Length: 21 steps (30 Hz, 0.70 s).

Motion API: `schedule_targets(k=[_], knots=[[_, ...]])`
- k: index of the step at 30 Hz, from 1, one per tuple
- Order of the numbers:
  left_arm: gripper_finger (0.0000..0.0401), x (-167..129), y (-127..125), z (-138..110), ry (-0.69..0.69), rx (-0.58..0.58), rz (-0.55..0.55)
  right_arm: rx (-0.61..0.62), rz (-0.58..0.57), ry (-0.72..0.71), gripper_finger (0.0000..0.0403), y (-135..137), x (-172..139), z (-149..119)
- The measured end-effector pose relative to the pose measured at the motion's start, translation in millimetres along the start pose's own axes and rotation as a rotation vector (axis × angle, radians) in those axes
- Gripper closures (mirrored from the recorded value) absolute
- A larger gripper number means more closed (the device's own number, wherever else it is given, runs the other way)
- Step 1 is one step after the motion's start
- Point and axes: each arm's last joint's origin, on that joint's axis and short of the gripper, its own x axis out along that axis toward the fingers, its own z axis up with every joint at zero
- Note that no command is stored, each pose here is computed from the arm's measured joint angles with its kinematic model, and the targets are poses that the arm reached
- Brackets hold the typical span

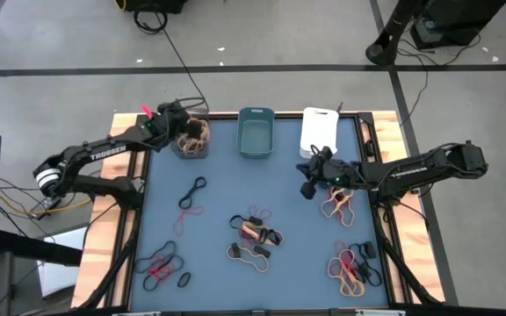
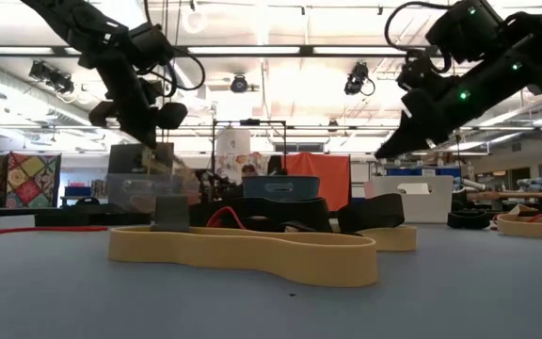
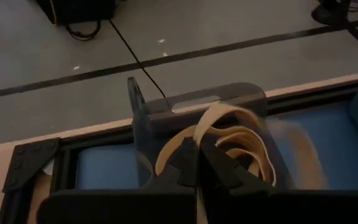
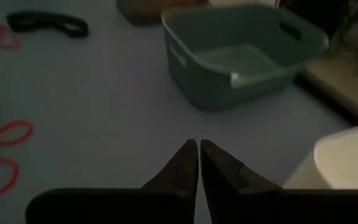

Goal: Sort rubber bands into baskets
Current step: Put the yellow rubber band into the black bin

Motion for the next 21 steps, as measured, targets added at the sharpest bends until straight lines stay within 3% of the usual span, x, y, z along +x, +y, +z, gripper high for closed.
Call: schedule_targets(k=[5,11,21], knots=[[0.0360,0,-3,11,-0.095,0.154,-0.026,-0.013,0.011,-0.039,0.0369,1,0,4],[0.0308,0,-6,16,-0.147,0.124,-0.049,0.004,-0.046,-0.042,0.0371,-6,2,5],[0.0303,1,-5,10,-0.079,0.161,-0.073,0.129,-0.079,-0.057,0.0358,-14,5,7]])
